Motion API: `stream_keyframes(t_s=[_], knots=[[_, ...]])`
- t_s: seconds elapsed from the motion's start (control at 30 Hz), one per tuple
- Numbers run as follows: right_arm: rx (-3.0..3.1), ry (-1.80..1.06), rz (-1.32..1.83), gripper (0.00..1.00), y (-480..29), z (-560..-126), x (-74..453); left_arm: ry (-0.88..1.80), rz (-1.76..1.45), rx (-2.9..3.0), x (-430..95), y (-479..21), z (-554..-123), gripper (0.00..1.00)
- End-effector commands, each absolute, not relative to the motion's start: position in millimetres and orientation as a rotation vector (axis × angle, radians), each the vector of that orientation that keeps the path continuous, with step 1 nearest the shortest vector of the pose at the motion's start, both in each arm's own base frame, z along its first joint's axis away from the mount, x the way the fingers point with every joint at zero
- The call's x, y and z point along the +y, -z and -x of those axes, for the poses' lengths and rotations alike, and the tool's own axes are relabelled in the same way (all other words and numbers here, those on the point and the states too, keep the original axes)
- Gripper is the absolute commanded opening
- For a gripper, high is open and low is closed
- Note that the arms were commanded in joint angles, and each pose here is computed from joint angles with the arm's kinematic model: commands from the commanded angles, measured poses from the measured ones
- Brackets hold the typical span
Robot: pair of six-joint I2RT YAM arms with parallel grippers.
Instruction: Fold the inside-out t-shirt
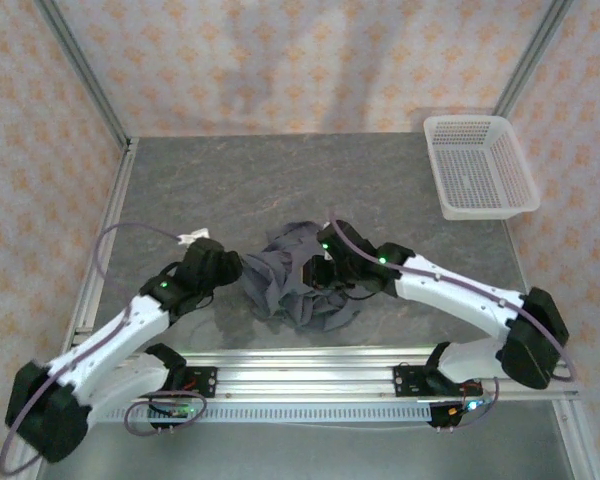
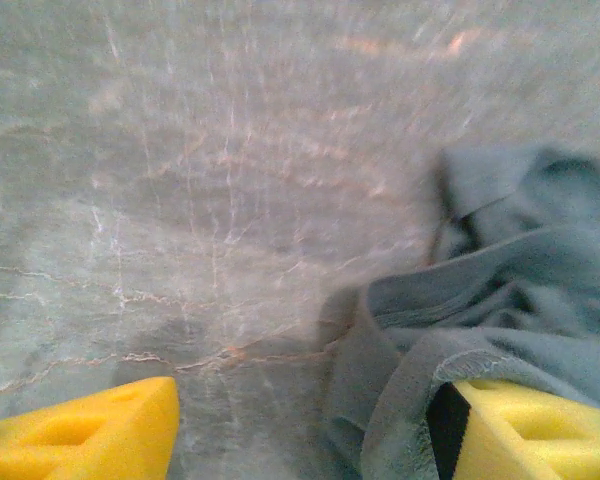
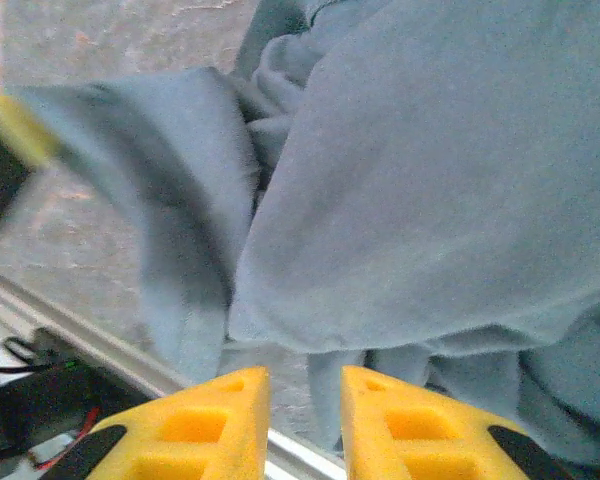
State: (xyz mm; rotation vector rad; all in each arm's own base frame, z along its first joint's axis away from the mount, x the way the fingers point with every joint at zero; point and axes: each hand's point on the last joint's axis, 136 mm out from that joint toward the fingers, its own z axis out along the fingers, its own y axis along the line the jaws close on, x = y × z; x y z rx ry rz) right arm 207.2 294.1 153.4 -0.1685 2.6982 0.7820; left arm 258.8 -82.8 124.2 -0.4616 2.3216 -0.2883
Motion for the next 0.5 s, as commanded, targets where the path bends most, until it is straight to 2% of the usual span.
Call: stream_keyframes(t_s=[0.0, 0.1, 0.2, 0.27, 0.4, 0.43, 0.47], knots=[[2.75, -0.483, 0.339, 0.32, -132, -223, 289, 0.433, 0.594, 2.291, -83, -152, -241, 0.62], [2.753, -0.438, 0.358, 0.42, -122, -237, 301, 0.661, 0.513, 2.367, -125, -175, -235, 0.55], [2.764, -0.539, 0.364, 0.45, -107, -238, 321, 0.511, 0.35, 2.548, -147, -169, -222, 0.58], [2.793, -0.527, 0.392, 0.35, -97, -238, 325, 0.463, 0.3, 2.604, -158, -155, -221, 0.63], [2.775, -0.646, 0.385, 0.05, -93, -234, 337, 0.552, 0.296, 2.714, -190, -117, -227, 0.7], [2.763, -0.652, 0.351, 0.0, -93, -237, 336, 0.519, 0.306, 2.749, -190, -106, -227, 0.7], [2.753, -0.635, 0.318, 0.0, -93, -240, 332, 0.474, 0.315, 2.785, -187, -94, -224, 0.7]])
